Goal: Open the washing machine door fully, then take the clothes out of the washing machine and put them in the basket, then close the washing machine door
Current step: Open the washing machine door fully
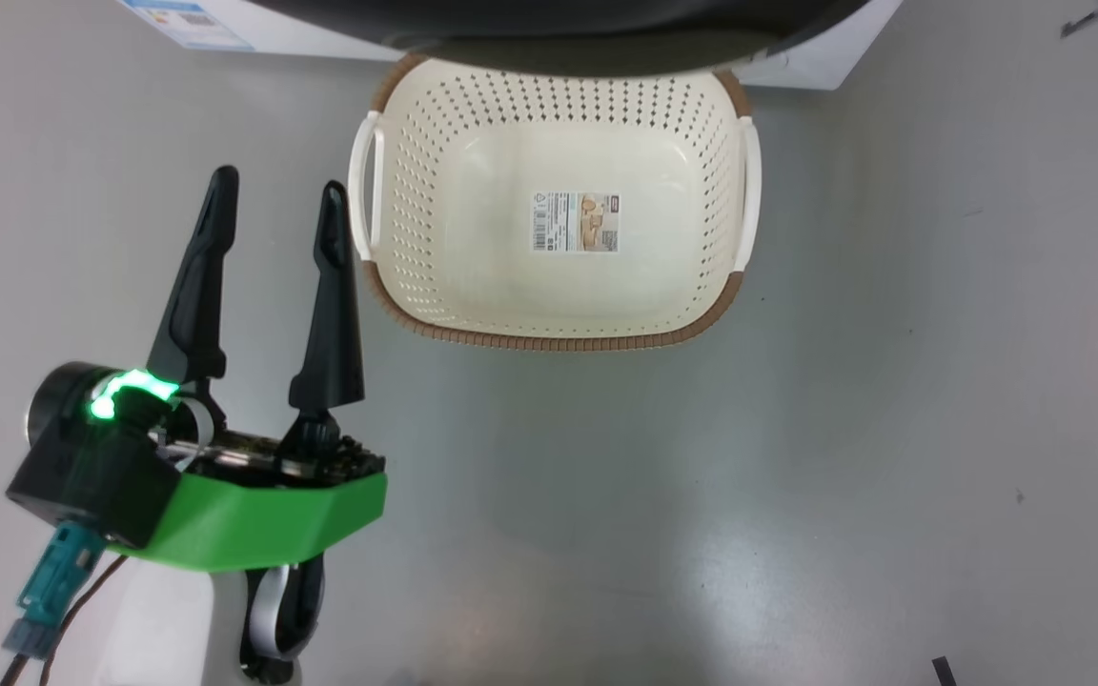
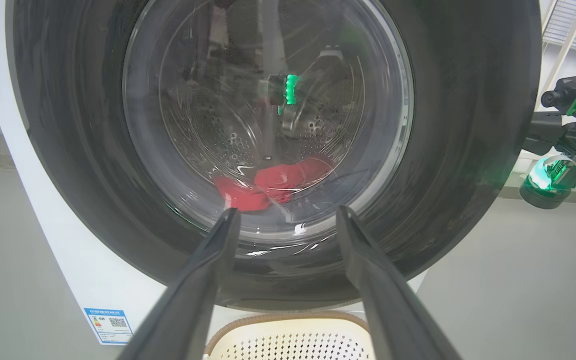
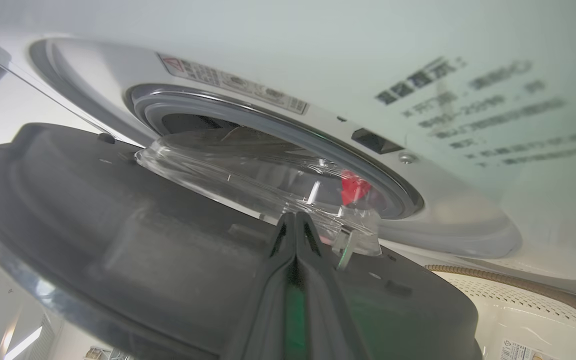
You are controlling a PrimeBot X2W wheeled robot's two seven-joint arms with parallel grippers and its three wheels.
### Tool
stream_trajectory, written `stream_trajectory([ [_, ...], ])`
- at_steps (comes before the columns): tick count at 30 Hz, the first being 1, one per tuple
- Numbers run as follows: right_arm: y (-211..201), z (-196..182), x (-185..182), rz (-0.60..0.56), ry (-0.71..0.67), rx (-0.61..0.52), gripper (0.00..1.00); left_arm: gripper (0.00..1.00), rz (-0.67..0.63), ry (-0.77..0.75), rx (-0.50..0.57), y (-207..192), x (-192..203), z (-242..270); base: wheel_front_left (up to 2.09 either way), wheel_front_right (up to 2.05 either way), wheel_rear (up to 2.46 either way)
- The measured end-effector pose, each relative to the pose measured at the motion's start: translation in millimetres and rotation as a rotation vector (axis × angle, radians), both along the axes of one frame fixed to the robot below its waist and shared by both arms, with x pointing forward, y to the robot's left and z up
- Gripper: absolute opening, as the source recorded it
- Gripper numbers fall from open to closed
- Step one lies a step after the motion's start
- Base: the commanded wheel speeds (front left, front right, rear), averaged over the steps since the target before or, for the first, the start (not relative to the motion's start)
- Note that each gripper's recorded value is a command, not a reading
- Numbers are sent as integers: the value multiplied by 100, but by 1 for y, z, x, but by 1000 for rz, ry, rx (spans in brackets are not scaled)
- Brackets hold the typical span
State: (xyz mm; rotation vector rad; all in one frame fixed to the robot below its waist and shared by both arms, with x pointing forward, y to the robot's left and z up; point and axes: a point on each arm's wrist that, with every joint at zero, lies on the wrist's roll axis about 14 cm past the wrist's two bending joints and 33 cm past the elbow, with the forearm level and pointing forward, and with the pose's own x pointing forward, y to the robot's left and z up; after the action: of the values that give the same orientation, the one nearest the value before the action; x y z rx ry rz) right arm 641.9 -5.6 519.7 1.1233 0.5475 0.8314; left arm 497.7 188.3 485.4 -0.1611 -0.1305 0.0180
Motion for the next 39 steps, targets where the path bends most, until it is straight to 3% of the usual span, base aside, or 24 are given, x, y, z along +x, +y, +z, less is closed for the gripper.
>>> stream_trajectory([
  [26,13,10,-75,107,38,-71,0,100,-2,-45,-11,-3,-23,34,0,0,0],
  [32,8,14,-74,56,5,-105,0,100,-11,-63,-13,-5,-25,41,0,0,0],
  [33,4,14,-70,20,-8,-118,24,100,-11,-62,-14,-5,-25,41,0,0,0],
  [35,-6,13,-59,-69,-49,-146,60,100,-11,-59,-14,-5,-25,40,0,0,0],
  [36,-12,14,-54,-120,-66,-150,100,100,-11,-57,-15,-5,-24,39,0,0,0],
  [39,-31,8,-44,-258,-103,-175,100,100,-15,-53,-17,-6,-23,37,0,0,0],
])
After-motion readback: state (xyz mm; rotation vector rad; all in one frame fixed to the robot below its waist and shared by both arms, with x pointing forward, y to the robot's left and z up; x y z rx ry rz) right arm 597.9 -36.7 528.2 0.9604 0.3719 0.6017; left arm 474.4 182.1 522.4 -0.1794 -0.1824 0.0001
